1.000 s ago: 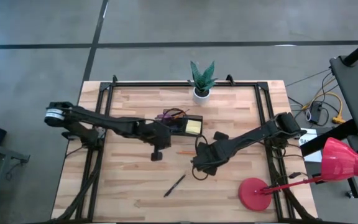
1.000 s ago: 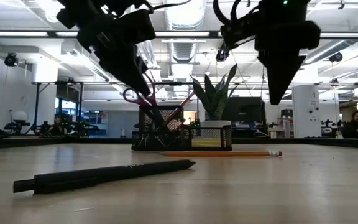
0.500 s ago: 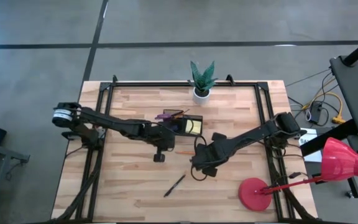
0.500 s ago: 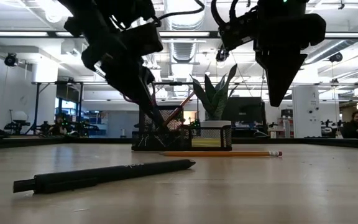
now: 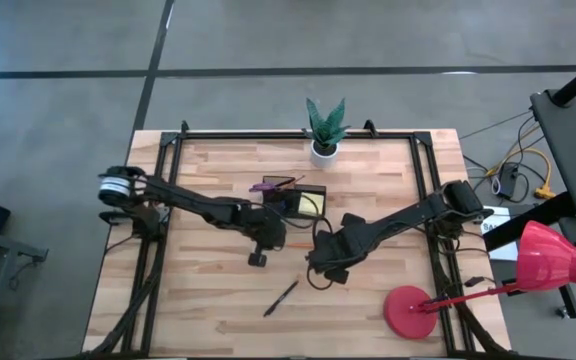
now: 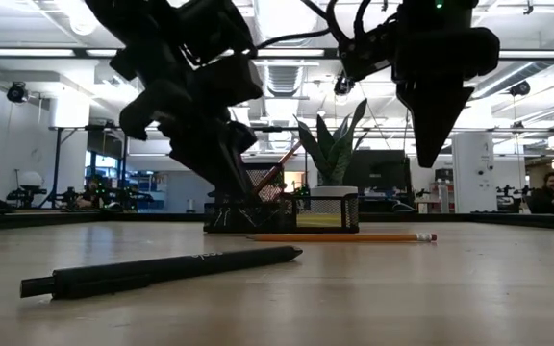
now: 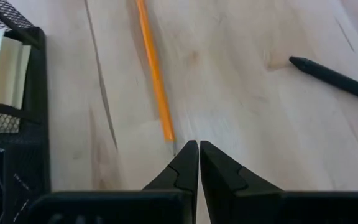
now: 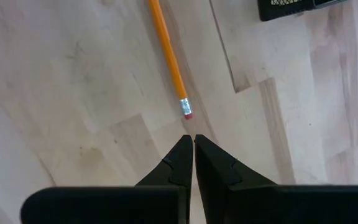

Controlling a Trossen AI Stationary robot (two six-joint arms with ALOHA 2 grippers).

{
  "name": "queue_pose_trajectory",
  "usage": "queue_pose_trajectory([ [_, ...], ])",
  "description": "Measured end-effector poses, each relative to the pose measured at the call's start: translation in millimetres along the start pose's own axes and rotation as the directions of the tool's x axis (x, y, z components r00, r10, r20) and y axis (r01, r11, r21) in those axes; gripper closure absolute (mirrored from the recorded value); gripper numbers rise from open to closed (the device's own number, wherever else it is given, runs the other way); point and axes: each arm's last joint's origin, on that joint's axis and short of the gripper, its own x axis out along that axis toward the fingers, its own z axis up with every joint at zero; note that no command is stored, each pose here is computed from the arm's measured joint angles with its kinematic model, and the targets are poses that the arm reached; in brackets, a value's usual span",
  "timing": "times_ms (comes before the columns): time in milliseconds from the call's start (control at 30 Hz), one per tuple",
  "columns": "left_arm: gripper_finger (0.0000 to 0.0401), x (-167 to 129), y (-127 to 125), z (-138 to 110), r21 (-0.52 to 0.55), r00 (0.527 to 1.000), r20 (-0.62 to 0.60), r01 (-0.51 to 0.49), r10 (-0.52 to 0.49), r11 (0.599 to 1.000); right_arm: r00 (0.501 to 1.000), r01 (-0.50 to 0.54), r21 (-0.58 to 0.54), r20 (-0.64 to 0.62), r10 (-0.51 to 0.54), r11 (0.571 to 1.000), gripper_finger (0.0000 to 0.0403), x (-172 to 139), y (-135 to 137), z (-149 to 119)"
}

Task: Pick and place office supplies into organizer
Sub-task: Put the pencil into the desk organizer

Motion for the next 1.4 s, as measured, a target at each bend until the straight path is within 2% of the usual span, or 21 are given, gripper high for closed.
queue_pose_trajectory([
  [200, 0.0401, 12.2, 1.8, 0.7, 0.016, 1.000, 0.023, -0.008, 0.008, 1.000, 1.000, -0.005, 0.008, 0.012, 0.005, 1.000, 0.0394, 0.7, -0.3, 2.0],
  [267, 0.0401, 17.5, 1.8, -3.4, 0.018, 1.000, -0.007, -0.003, 0.003, 1.000, 1.000, -0.001, 0.016, 0.018, 0.000, 1.000, 0.0394, 1.1, -1.1, 3.0],
  [367, 0.0401, 22.6, 1.9, -6.9, 0.015, 1.000, -0.032, 0.000, 0.000, 1.000, 0.997, 0.047, 0.039, 0.064, -0.049, 0.998, 0.0394, 0.9, -2.3, 4.2],
  [633, 0.0401, 22.0, 3.9, -3.4, 0.024, 1.000, -0.013, -0.022, 0.023, 0.999, 0.994, 0.067, 0.060, 0.079, -0.072, 0.996, 0.0379, 2.1, -6.8, 8.2],
  [1067, 0.0401, 22.0, 16.3, -3.4, 0.000, 0.998, 0.004, -0.069, 0.069, 0.998, 0.994, 0.072, 0.064, 0.077, -0.076, 0.995, 0.0378, 3.0, -8.5, 9.1],
  [1233, 0.0401, 27.8, 16.9, -6.8, -0.007, 1.000, -0.001, -0.020, 0.020, 1.000, 0.994, 0.075, 0.067, 0.078, -0.080, 0.995, 0.0378, 3.3, -9.7, 10.0],
  [1400, 0.0401, 31.0, 16.2, -9.3, -0.015, 1.000, -0.013, -0.014, 0.014, 1.000, 0.994, 0.075, 0.066, 0.077, -0.080, 0.995, 0.0378, 3.3, -9.9, 10.1],
])
